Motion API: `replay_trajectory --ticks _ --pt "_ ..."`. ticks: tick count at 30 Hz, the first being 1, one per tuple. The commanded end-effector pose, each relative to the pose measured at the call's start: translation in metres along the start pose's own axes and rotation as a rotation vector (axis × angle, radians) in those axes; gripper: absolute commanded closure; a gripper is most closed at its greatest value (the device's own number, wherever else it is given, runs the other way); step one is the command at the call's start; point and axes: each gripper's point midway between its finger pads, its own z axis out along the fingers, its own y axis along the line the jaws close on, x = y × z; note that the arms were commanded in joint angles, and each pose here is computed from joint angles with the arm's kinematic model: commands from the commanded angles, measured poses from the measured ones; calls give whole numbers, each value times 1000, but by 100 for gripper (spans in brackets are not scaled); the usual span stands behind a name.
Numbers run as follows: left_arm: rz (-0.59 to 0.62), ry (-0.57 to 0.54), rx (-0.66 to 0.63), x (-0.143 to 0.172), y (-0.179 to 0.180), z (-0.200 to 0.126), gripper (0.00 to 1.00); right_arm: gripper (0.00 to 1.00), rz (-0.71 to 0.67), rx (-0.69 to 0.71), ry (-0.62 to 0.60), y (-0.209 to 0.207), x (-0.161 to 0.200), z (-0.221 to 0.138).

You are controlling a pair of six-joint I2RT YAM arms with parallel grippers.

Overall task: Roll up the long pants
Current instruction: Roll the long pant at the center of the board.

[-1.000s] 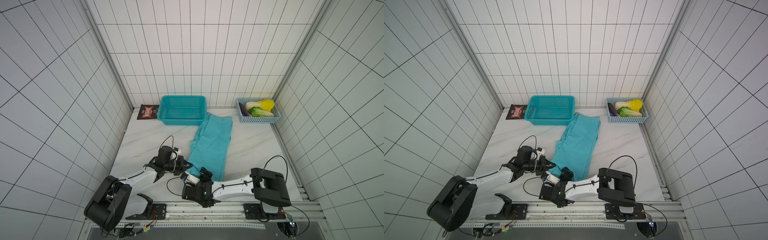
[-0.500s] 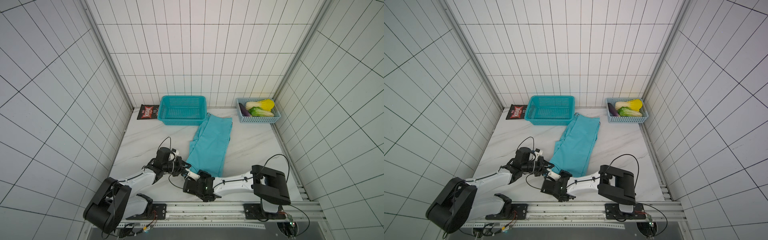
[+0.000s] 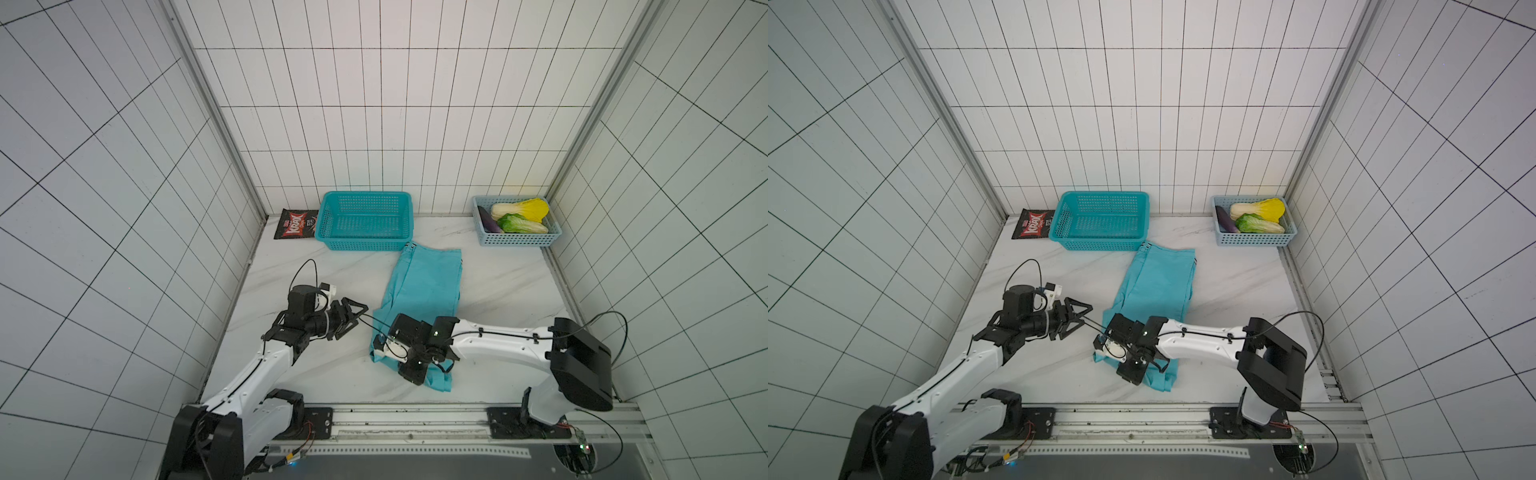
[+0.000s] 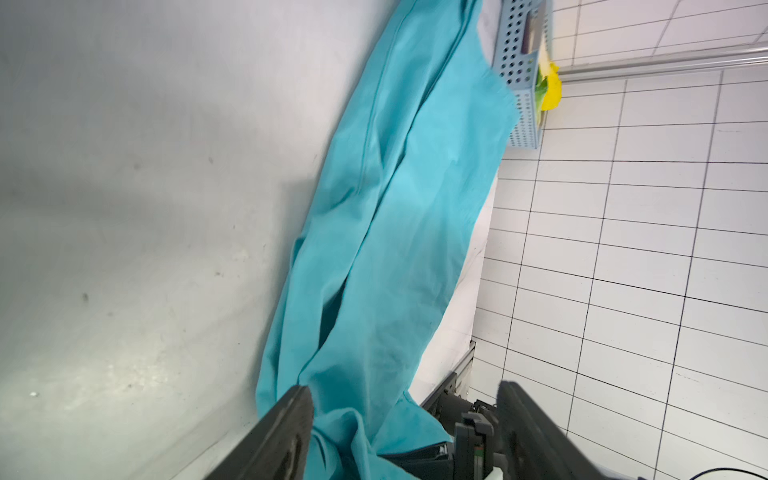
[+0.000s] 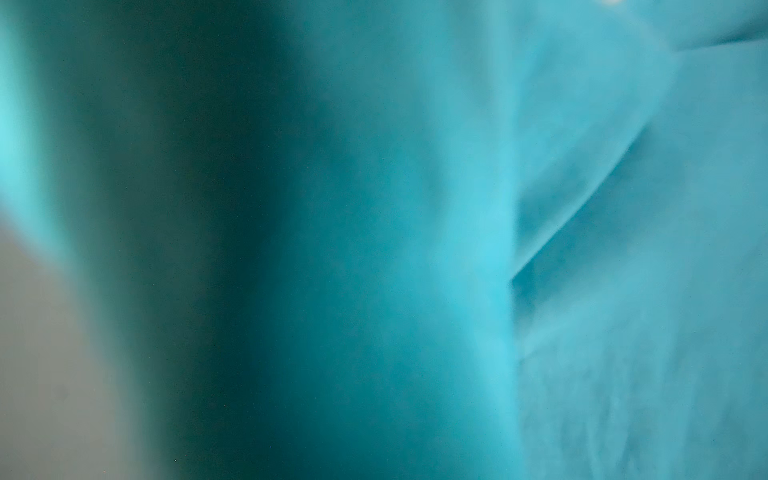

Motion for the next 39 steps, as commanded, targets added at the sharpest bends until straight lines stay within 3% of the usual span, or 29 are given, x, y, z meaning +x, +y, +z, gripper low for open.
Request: replay_trajectory --ticks 1,7,13,14,16,21,23,26,32,36,39 --pt "99 19 -32 4 -2 -10 33 100 -30 -277 -71 23 -15 -38" --pt "222 27 15 17 -8 -17 53 95 -3 -335 -20 -26 -22 -29" --pt "362 -117 95 22 -39 -43 61 90 33 -303 -5 -68 -18 -13" --pt "383 -135 123 24 -45 -46 61 86 44 -288 -9 -75 -19 -13" --pt "409 -149 170 29 -53 -45 60 67 52 -259 -1 -85 -20 -10" --pt "439 -83 146 40 -40 -12 62 47 90 -176 2 -106 -22 -5" --pt "446 -33 139 45 -40 6 66 46 88 -151 -41 -108 -29 -17" --pt "472 28 103 50 -35 31 69 36 98 -89 -129 -115 -36 -44" --pt "505 101 54 54 -22 63 71 33 193 82 -281 -144 -42 -100" --pt "503 125 14 51 -13 77 72 33 304 281 -402 -159 -39 -147" --pt "487 151 -28 51 3 88 74 37 303 185 -530 -120 -42 -171"
